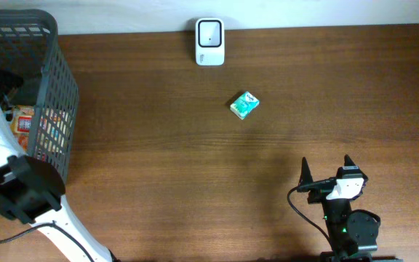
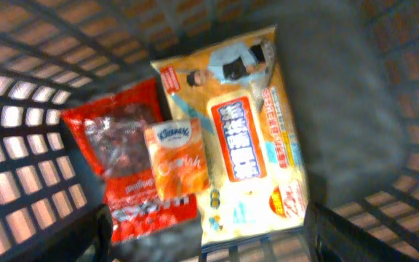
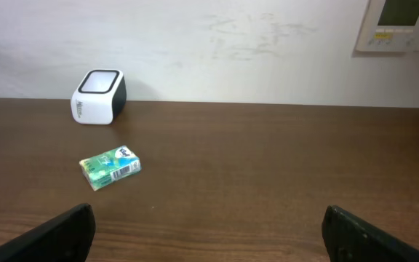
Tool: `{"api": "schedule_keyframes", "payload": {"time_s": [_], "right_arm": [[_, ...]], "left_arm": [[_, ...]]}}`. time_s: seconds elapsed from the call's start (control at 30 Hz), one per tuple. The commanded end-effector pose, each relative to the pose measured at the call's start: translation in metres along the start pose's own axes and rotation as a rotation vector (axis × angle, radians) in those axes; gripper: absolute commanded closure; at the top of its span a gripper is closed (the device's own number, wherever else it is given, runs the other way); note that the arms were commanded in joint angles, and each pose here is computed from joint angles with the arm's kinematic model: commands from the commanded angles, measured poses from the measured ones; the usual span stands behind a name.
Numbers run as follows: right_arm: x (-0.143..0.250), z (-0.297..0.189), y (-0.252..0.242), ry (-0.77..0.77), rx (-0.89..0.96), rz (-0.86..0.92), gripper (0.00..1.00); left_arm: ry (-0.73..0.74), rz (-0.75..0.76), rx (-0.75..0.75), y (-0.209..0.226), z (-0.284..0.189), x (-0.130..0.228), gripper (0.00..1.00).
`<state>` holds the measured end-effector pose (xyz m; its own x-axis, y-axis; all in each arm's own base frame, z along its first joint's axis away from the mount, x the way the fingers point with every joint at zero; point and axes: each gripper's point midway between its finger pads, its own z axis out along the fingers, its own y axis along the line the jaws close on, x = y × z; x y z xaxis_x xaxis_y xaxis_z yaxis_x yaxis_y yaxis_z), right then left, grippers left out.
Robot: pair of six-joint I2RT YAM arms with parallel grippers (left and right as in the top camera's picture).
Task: Scan the item barcode
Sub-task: 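Grasp the orange tissue pack in the basket and place it beside the teal one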
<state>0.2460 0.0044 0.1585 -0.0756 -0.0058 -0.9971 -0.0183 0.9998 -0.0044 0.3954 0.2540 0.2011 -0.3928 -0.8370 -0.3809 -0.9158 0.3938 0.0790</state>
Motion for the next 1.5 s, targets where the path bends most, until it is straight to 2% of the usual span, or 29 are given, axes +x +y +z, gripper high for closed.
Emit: {"api": "schedule_keyframes", "payload": {"time_s": [0.0, 0.23, 0.27, 0.3, 0.37, 0.4, 0.43, 0.53, 0.6, 0.63, 0.7, 0.77, 0.83, 0.9, 0.97, 1.0, 1.03, 1.1, 1.13, 1.17, 1.2, 1.27, 1.33, 1.47], "right_arm": [[0.003, 0.0, -0.002, 0.004, 0.011, -0.006, 0.02], [0.003, 0.0, -0.002, 0.004, 0.011, -0.006, 0.02], [0.003, 0.0, -0.002, 0.004, 0.011, -0.006, 0.02], [0.003, 0.0, -0.002, 0.004, 0.011, -0.006, 0.02], [0.003, 0.0, -0.002, 0.004, 0.011, -0.006, 0.02], [0.003, 0.0, -0.002, 0.004, 0.011, -0.006, 0.02], [0.003, 0.0, -0.002, 0.004, 0.011, -0.006, 0.02], [0.003, 0.0, -0.002, 0.004, 0.011, -0.006, 0.02], [0.003, 0.0, -0.002, 0.004, 0.011, -0.006, 0.02], [0.003, 0.0, -0.002, 0.004, 0.011, -0.006, 0.02], [0.003, 0.0, -0.002, 0.004, 0.011, -0.006, 0.02], [0.003, 0.0, -0.002, 0.004, 0.011, -0.006, 0.02], [0.003, 0.0, -0.002, 0.004, 0.011, -0.006, 0.01], [0.003, 0.0, -0.002, 0.004, 0.011, -0.006, 0.02], [0.003, 0.0, -0.002, 0.004, 0.011, -0.006, 0.02], [0.003, 0.0, -0.002, 0.004, 0.011, -0.006, 0.02], [0.003, 0.0, -0.002, 0.004, 0.011, -0.006, 0.02], [0.003, 0.0, -0.002, 0.004, 0.011, -0.006, 0.02], [0.003, 0.0, -0.002, 0.004, 0.011, -0.006, 0.01], [0.003, 0.0, -0.002, 0.004, 0.011, -0.006, 0.02], [0.003, 0.0, -0.002, 0.004, 0.011, -0.006, 0.02], [0.003, 0.0, -0.002, 0.004, 0.011, -0.006, 0.01], [0.003, 0.0, -0.002, 0.004, 0.011, -0.006, 0.02], [0.003, 0.0, -0.002, 0.004, 0.011, -0.006, 0.02]], "left_arm": [[0.066, 0.003, -0.084, 0.013, 0.042, 0.017, 0.18], [0.16, -0.043, -0.17, 0.052, 0.096, 0.033, 0.18], [0.167, -0.044, -0.164, 0.05, 0.106, 0.038, 0.23], [0.192, -0.032, -0.131, 0.044, 0.112, 0.044, 0.34], [0.226, -0.032, -0.056, 0.031, 0.116, 0.051, 0.36], [0.219, -0.033, -0.053, 0.03, 0.117, 0.049, 0.51], [0.225, -0.031, -0.056, 0.03, 0.116, 0.05, 0.59], [0.252, -0.023, -0.075, 0.035, 0.121, 0.06, 0.46], [0.268, -0.02, -0.096, 0.041, 0.126, 0.066, 0.45], [0.259, -0.018, -0.088, 0.04, 0.128, 0.064, 0.53], [0.239, 0.019, -0.068, 0.036, 0.128, 0.059, 1.0], [0.209, 0.008, -0.045, 0.033, 0.111, 0.046, 1.0], [0.111, -0.021, 0.018, 0.028, 0.065, 0.011, 1.0], [-0.041, -0.07, 0.241, 0.01, -0.028, -0.03, 1.0], [-0.107, -0.066, 0.468, -0.011, -0.097, -0.039, 1.0], [-0.122, -0.02, 0.653, -0.033, -0.149, -0.028, 1.0], [-0.1, 0.06, 0.809, -0.057, -0.193, -0.002, 1.0], [-0.027, 0.225, 0.941, -0.104, -0.232, 0.058, 1.0], [-0.038, 0.39, 0.962, -0.135, -0.244, 0.098, 1.0], [-0.066, 0.491, 0.936, -0.152, -0.244, 0.122, 1.0], [-0.07, 0.612, 0.884, -0.175, -0.237, 0.161, 1.0], [0.014, 0.792, 0.854, -0.208, -0.219, 0.233, 1.0], [0.148, 0.953, 0.768, -0.241, -0.172, 0.32, 1.0], [0.209, 1.11, 0.652, -0.277, -0.1, 0.408, 1.0]]}}
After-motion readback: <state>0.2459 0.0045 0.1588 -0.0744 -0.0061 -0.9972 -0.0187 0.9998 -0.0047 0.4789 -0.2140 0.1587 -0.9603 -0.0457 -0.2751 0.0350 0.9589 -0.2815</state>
